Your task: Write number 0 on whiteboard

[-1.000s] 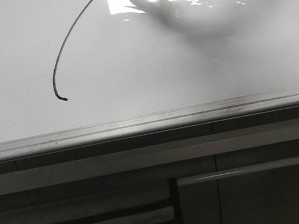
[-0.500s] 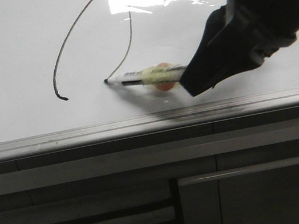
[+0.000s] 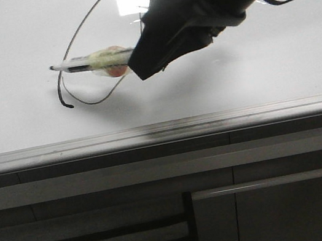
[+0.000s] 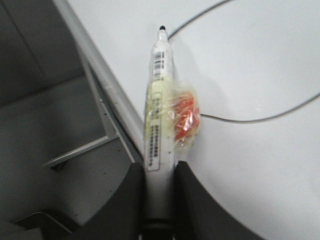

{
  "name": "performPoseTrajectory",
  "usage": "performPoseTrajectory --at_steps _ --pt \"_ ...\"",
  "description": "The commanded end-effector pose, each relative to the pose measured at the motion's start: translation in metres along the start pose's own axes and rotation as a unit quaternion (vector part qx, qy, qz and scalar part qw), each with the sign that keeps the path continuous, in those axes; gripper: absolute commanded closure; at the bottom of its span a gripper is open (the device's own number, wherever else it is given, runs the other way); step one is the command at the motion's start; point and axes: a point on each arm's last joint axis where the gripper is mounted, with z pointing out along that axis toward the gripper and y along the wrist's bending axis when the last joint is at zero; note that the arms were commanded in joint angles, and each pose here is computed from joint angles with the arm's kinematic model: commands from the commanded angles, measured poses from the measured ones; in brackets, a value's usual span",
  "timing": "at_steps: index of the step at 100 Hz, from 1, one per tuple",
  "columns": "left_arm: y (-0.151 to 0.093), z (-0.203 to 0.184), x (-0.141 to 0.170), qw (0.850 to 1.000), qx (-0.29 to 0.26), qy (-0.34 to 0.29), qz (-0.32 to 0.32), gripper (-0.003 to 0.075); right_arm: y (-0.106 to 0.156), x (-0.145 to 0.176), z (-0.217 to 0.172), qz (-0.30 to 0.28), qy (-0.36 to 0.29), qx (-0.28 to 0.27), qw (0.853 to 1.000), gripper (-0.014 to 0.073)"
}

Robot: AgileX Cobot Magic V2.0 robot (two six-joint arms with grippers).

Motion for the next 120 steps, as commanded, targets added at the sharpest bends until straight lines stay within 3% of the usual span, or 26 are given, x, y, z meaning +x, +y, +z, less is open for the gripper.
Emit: performPoseTrajectory --at_steps 1,10,17,34,57,77,98,120 --pt "0.003 0.001 -0.013 0.999 0.001 -0.038 -0.02 0.044 0.013 -0.016 -0.025 -0.005 -0.03 -0.044 0.999 0.067" --pt "-0.003 0.001 -0.011 0.999 0.034 -0.027 -0.008 0.044 0.024 -0.013 -0.034 -0.001 -0.019 -0.084 0.996 0.0663" --pt "-0.013 0.0 -0.01 0.995 0.091 -0.025 0.016 0.044 0.029 -0.006 -0.039 0.003 0.006 -0.1 0.995 0.066" --pt "-0.036 -0.008 0.0 0.975 0.22 0.03 0.011 0.044 0.033 0.005 -0.047 0.009 0.064 -0.104 0.992 0.066" --pt "-0.035 -0.004 0.008 0.975 0.212 0.06 -0.004 0.0435 0.037 0.01 -0.049 0.022 0.095 -0.125 0.987 0.066" --pt "-0.044 0.009 0.029 0.96 0.26 0.101 -0.031 0.0435 0.036 0.01 -0.05 0.018 0.096 -0.122 0.988 0.066" --pt "-0.05 0.024 0.045 0.945 0.302 0.122 -0.017 0.0435 0.032 -0.005 -0.053 0.013 0.075 -0.111 0.991 0.066" --pt "-0.045 0.035 0.053 0.945 0.295 0.142 0.004 0.0435 0.044 -0.016 -0.053 -0.005 0.065 -0.131 0.989 0.066"
